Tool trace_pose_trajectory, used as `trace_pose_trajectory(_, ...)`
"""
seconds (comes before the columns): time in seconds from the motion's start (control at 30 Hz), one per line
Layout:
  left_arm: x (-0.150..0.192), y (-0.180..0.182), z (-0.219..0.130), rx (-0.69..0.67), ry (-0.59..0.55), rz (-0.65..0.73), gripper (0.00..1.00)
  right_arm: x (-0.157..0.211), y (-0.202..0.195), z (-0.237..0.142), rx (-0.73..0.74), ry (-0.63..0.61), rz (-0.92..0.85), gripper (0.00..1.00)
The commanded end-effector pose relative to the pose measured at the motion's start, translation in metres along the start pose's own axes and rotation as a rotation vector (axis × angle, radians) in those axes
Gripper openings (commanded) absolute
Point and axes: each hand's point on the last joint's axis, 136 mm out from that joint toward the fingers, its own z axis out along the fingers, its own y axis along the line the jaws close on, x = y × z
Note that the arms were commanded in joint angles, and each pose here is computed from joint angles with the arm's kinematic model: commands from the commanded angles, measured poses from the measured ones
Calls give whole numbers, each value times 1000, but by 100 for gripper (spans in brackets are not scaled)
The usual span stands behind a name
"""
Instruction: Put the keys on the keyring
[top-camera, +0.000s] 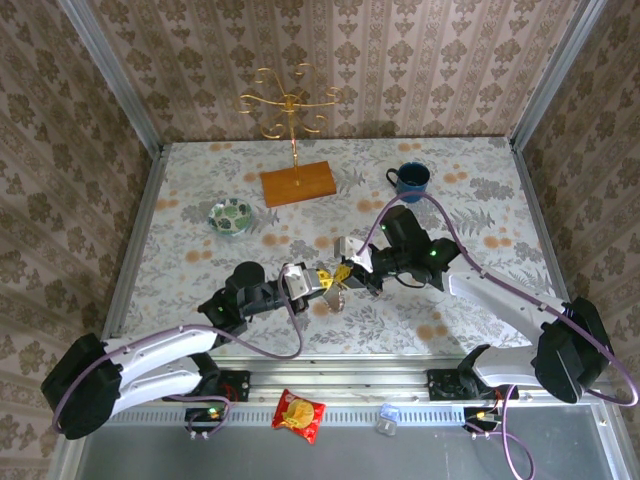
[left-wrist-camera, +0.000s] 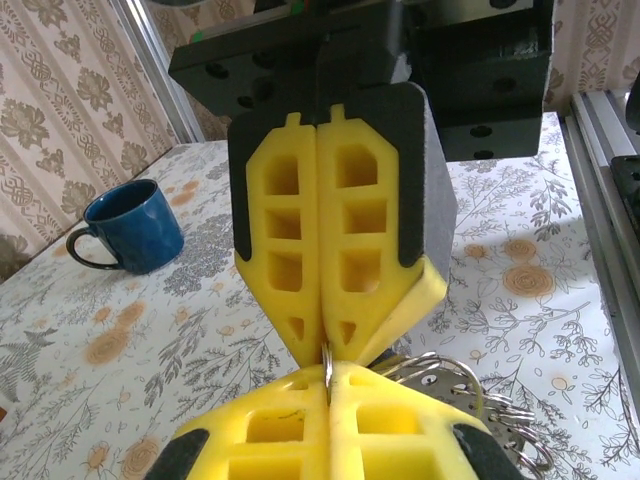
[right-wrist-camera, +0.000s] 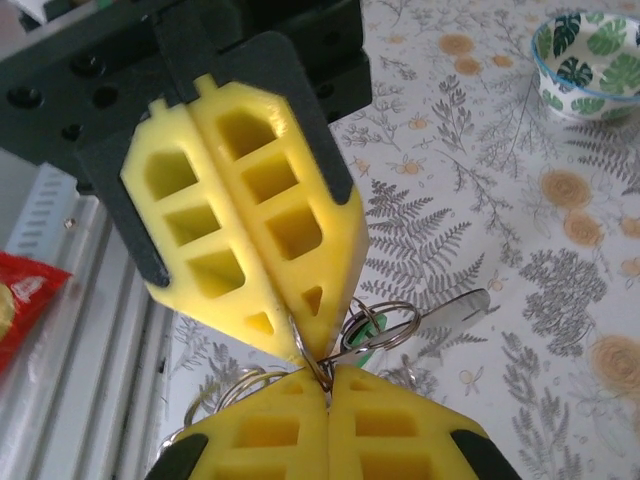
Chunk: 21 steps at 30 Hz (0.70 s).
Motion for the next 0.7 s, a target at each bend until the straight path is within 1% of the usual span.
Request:
trace_pose_trajectory(0.0, -11, 2, -1, -5, -43, 1, 0, -8, 4, 1, -22, -31, -36, 0)
trace_pose_trajectory(0.13, -1, 6, 0, -18, 37, 14, 9, -8, 4, -4, -9, 23, -63, 0)
trace_pose_trajectory(0.2, 5, 9, 0, -22, 94, 28, 10, -8, 6, -6, -11, 51, -74, 0)
trace_pose_trajectory(0.33, 5, 9, 1, -12, 132, 50, 15, -10, 10, -5, -18, 105, -110, 0)
trace_pose_trajectory(0.4, 8, 9, 1, -2, 157, 56, 16, -13, 11, -4, -19, 119, -124, 0)
trace_pose_trajectory(0.5, 10, 7, 2, 14, 176, 58, 15, -22, 11, -4, -12, 120, -156, 0)
trace_pose_trajectory(0.53, 10, 6, 2, 18, 176, 58, 13, -19, 14, -3, -26, 144, -150, 0)
trace_pose_trajectory(0.63, 8, 4, 2, 27, 167, 61, 2, -22, 15, -2, -33, 152, -156, 0)
trace_pose_trajectory(0.67, 8, 4, 2, 29, 165, 61, 0, -20, 15, -2, -31, 158, -151, 0)
